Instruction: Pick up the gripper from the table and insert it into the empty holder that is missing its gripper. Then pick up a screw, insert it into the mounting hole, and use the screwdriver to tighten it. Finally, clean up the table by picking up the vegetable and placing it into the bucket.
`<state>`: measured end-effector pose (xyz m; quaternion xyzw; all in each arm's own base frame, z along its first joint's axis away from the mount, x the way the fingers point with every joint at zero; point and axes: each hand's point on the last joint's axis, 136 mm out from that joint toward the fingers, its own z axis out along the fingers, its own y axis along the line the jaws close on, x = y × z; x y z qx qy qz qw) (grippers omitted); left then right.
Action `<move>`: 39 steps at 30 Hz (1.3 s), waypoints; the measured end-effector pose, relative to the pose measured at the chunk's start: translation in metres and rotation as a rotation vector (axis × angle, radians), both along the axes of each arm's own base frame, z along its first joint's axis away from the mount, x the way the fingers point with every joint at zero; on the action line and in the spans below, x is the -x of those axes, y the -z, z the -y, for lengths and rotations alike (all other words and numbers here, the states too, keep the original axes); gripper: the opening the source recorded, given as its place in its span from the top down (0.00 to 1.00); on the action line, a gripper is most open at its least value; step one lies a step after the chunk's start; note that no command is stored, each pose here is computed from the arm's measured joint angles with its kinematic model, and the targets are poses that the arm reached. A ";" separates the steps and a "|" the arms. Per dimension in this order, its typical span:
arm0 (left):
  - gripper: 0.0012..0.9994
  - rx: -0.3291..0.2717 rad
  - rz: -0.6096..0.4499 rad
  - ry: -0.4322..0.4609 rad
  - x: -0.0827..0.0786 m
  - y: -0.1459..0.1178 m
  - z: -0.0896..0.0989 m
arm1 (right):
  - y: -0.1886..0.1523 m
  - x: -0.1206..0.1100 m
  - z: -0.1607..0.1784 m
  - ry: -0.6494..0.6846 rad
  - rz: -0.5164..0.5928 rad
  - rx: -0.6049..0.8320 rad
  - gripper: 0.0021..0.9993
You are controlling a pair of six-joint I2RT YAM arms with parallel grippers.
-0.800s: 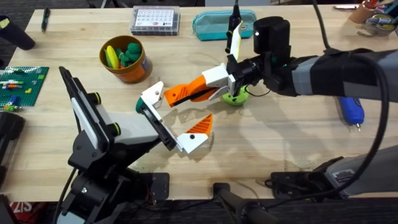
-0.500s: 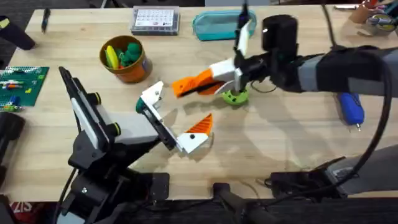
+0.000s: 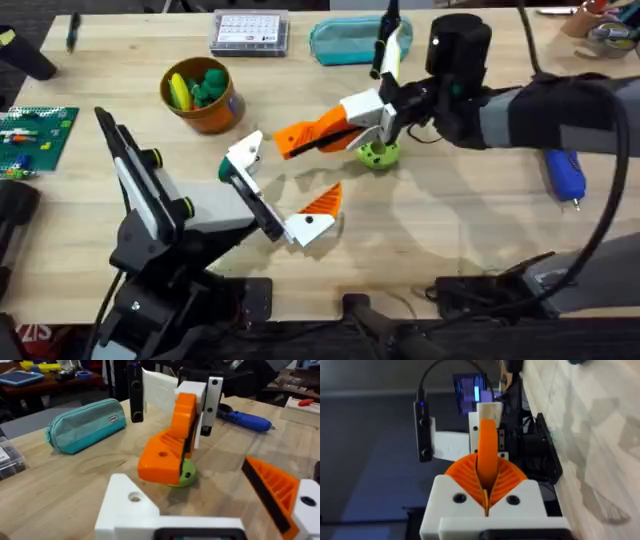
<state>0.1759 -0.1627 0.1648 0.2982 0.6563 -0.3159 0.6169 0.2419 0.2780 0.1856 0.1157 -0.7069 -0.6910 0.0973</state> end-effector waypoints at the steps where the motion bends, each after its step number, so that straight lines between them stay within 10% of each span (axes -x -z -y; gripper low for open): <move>1: 0.01 0.000 0.000 0.000 0.000 0.000 0.000 | -0.001 0.002 -0.002 -0.009 0.009 -0.004 0.98; 39: 0.01 0.007 -0.011 -0.047 -0.006 0.000 -0.005 | 0.008 0.002 -0.058 -0.079 0.019 0.020 0.98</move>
